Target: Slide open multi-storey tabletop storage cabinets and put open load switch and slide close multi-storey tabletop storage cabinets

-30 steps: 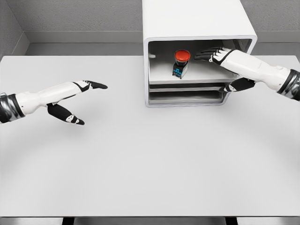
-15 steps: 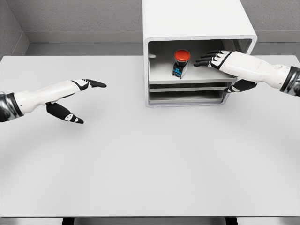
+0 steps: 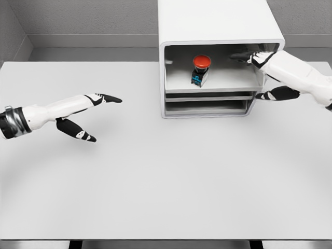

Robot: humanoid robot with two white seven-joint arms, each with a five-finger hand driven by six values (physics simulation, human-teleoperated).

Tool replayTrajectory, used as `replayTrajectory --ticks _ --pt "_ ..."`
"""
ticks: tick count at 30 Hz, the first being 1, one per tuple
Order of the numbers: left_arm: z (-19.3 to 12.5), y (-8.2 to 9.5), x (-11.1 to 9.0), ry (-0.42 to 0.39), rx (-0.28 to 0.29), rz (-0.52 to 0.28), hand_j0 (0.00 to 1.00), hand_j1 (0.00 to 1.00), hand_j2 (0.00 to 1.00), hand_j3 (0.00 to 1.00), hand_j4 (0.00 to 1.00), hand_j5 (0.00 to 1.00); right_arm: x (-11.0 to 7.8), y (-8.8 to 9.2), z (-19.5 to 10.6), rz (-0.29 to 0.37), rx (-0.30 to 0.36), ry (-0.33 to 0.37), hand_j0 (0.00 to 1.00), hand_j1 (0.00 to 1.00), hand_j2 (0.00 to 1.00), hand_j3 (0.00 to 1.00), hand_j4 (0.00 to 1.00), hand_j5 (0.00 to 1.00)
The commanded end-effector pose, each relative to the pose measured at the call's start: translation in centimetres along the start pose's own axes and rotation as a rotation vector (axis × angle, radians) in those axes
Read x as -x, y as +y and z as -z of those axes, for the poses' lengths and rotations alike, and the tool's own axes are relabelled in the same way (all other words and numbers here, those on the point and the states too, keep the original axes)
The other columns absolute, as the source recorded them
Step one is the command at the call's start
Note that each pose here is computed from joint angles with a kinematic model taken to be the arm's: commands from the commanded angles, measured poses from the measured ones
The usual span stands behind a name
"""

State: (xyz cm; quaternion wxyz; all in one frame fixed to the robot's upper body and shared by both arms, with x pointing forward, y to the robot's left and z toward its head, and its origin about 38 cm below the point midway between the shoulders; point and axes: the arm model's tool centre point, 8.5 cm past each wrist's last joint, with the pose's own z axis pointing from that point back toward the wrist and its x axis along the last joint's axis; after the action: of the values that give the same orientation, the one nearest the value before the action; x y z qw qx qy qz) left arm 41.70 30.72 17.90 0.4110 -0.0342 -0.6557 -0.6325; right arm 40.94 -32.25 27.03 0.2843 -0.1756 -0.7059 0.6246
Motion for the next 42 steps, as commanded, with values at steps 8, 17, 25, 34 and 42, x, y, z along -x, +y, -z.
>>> replayTrajectory --ticks 8,17,25,34,42 --pt "-0.1 0.2 0.0 0.001 -0.007 -0.004 1.0 1.0 1.0 1.0 1.0 1.0 -1.3 -2.9 -3.8 -0.019 0.027 -0.015 1.0 1.0 1.0 1.0 1.0 1.0" --pt "-0.1 0.2 0.0 0.001 -0.007 -0.002 1.0 1.0 1.0 1.0 1.0 1.0 -0.4 -3.1 -7.6 -0.048 -0.064 0.068 1.0 1.0 1.0 1.0 1.0 1.0" --pt "-0.2 0.2 0.1 0.007 -0.006 -0.002 1.0 1.0 1.0 1.0 1.0 1.0 -0.4 0.3 -8.8 0.013 -0.171 0.089 0.9 0.9 0.9 0.9 0.9 0.9" --pt "-0.4 0.2 0.3 0.013 -0.005 -0.003 1.0 1.0 1.0 1.0 1.0 1.0 -1.6 4.2 -7.9 0.085 -0.286 0.038 0.78 0.78 0.78 0.78 0.78 0.78" --pt "-0.4 0.2 0.3 0.013 -0.004 -0.002 1.0 1.0 1.0 1.0 1.0 1.0 -3.7 7.0 -3.1 0.137 -0.296 -0.096 0.78 0.78 0.78 0.78 0.78 0.78"
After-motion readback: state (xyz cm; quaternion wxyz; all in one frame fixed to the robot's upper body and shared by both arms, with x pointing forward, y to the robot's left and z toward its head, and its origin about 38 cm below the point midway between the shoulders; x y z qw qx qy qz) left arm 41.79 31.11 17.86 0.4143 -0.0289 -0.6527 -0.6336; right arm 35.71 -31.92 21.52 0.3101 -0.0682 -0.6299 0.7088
